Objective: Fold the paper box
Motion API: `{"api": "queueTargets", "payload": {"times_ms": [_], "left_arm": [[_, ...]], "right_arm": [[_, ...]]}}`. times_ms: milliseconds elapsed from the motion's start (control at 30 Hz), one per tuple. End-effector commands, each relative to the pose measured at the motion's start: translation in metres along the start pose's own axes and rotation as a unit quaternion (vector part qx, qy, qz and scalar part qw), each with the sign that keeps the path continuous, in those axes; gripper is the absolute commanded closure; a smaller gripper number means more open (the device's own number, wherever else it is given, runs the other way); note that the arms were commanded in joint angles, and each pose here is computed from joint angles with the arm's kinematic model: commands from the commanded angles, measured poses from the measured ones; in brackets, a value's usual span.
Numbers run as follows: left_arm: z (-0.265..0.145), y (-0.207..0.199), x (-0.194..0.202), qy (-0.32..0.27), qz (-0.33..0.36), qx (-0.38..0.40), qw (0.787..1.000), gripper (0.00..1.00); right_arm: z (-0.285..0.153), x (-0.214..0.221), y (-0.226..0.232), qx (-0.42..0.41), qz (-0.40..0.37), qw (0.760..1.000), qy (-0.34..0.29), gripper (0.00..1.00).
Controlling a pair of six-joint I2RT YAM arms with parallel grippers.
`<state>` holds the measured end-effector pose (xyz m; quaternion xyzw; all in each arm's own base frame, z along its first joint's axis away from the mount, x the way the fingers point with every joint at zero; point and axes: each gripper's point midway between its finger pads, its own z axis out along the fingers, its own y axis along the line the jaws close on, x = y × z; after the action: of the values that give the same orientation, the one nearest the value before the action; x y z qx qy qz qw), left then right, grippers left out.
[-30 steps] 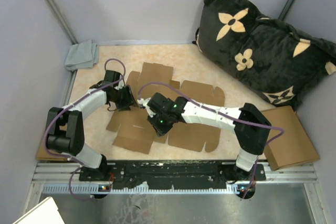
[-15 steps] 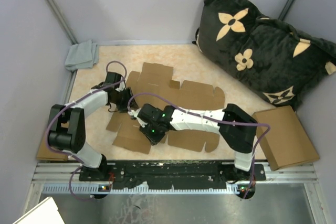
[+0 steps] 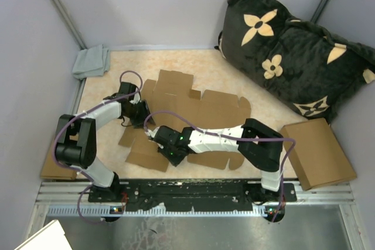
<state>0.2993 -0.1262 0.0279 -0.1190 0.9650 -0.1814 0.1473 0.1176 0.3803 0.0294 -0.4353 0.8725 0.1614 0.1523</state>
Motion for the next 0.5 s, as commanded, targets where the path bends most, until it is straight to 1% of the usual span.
{"api": "queueTargets", "payload": {"times_ms": [0,133,467], "left_arm": [[0.005,0.008,0.008,0.016,0.007,-0.017,1.000,0.48],[0.006,0.011,0.010,0.019,0.008,-0.024,0.999,0.48],[0.007,0.017,0.011,0.025,0.014,-0.039,0.999,0.48]], "right_arm": [[0.012,-0.006,-0.005,0.023,0.013,1.000,-0.017,0.81],[0.012,-0.006,-0.017,0.060,0.022,0.998,-0.018,0.81],[-0.017,-0.027,-0.049,0.140,0.041,0.989,-0.038,0.80]]}}
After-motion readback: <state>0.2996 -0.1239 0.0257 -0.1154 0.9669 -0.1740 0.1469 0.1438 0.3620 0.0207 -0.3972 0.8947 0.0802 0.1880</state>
